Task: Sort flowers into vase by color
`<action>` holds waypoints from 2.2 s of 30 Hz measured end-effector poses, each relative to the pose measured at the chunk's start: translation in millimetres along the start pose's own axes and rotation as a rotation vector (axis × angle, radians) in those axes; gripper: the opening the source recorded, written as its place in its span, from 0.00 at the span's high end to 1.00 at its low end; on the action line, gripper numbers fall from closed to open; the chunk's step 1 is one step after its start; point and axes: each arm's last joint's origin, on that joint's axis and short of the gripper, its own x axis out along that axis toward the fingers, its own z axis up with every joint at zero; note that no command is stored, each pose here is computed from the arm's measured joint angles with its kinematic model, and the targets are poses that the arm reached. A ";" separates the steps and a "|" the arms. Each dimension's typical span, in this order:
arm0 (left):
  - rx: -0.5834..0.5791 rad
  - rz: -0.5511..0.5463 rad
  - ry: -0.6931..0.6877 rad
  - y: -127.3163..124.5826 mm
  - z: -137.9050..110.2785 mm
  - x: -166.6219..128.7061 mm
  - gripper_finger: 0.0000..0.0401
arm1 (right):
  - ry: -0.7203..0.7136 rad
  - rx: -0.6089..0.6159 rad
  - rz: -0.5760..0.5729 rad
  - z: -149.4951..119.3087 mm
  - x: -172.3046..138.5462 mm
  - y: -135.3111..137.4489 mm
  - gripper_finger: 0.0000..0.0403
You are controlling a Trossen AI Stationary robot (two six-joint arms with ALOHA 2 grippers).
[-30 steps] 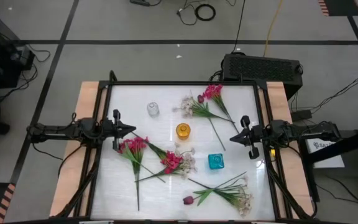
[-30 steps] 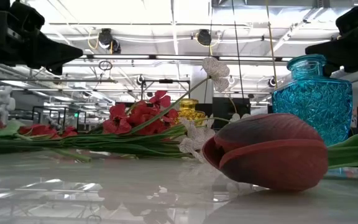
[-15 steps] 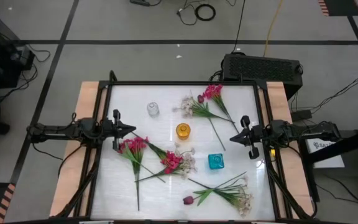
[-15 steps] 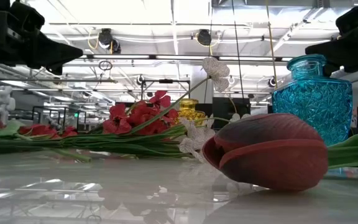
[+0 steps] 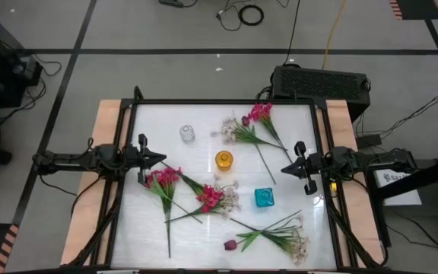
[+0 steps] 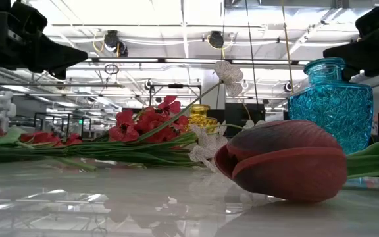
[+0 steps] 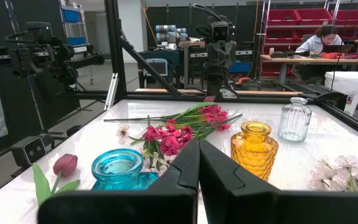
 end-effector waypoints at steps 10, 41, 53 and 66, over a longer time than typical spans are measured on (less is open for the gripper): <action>0.000 0.000 0.000 0.0 -0.1 0.0 0.95 | 0.000 0.000 0.000 0.0 0.0 0.0 1.00; 0.000 0.000 0.001 0.0 -0.1 0.0 0.95 | -0.024 0.040 -0.028 2.0 0.1 -0.8 1.00; 0.000 0.000 0.000 0.0 -0.1 0.0 0.95 | 0.051 0.116 -0.127 86.3 0.7 0.1 1.00; 0.000 0.000 0.001 0.0 -0.2 0.0 0.95 | -0.022 0.025 -0.212 278.5 17.4 4.4 1.00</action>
